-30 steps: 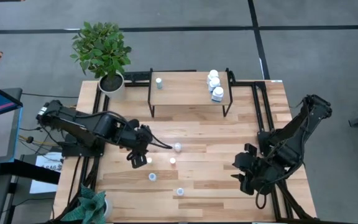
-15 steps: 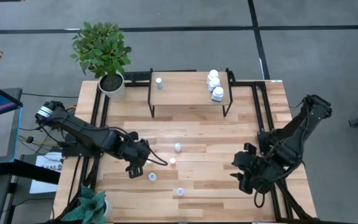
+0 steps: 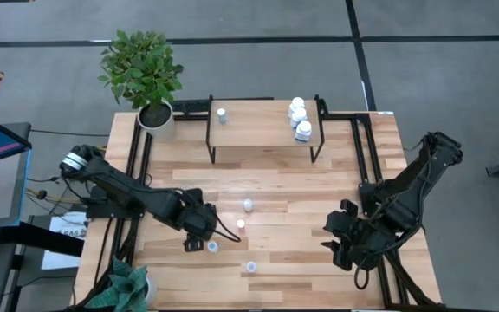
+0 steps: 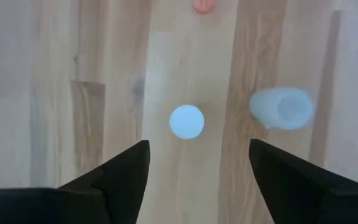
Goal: Pick and place medicine bottles onto shelf by color
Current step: Put the yellow pill bottle on the shelf
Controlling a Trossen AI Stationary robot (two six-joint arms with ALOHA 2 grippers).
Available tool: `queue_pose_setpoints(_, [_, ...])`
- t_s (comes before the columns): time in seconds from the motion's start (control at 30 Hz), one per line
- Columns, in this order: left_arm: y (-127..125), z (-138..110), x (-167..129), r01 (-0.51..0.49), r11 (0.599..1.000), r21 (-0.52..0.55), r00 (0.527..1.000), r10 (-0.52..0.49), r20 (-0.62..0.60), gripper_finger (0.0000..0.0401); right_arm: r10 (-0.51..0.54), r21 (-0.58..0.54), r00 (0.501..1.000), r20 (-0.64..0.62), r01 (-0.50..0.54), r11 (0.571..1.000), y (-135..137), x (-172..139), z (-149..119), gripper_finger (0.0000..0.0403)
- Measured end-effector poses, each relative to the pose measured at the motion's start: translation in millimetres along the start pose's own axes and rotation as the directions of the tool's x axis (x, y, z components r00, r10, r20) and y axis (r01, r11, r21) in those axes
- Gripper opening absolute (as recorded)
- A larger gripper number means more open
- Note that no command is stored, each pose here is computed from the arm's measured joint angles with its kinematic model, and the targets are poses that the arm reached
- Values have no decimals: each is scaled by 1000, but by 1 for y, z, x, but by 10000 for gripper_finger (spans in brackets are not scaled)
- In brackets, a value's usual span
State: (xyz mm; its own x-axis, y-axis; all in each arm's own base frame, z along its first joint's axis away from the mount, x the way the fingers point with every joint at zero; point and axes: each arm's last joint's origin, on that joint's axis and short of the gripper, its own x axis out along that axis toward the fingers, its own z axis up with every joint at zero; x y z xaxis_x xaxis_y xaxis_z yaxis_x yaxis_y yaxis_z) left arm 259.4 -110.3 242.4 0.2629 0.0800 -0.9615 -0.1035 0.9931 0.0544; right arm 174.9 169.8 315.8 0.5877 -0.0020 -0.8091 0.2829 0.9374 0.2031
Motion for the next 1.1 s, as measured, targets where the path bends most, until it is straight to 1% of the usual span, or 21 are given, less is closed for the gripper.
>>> queue_pose_setpoints(0.2, [-7,4,26,-52,998,23,996,54,-71,263,-1,0,1000,0,1,1000,0,0,0,240])
queue_pose_setpoints(0.37, [-9,7,35,-65,998,25,995,66,-72,263,0,0,1000,0,0,1000,0,0,0,240])
queue_pose_setpoints(0.57, [-10,8,45,-93,993,77,993,98,-64,263,-1,0,1000,-2,1,1000,0,0,0,240])
queue_pose_setpoints(0.67, [-8,3,52,-116,989,88,989,123,-81,263,-2,1,1000,-1,2,1000,0,0,0,240])
queue_pose_setpoints(0.73, [-6,4,54,-117,992,56,990,121,-76,263,0,-1,1000,-2,0,1000,0,0,0,240])
queue_pose_setpoints(0.8, [-4,3,55,-118,992,49,989,122,-88,263,-1,1,1000,-1,1,1000,0,0,0,240])
queue_pose_setpoints(0.9, [-6,5,55,-88,994,71,993,93,-75,263,-2,1,1000,-1,2,1000,0,0,0,240])
queue_pose_setpoints(1.1, [-7,7,55,-71,991,113,995,78,-56,261,-5,5,1000,-1,5,1000,-1,1,1,240])
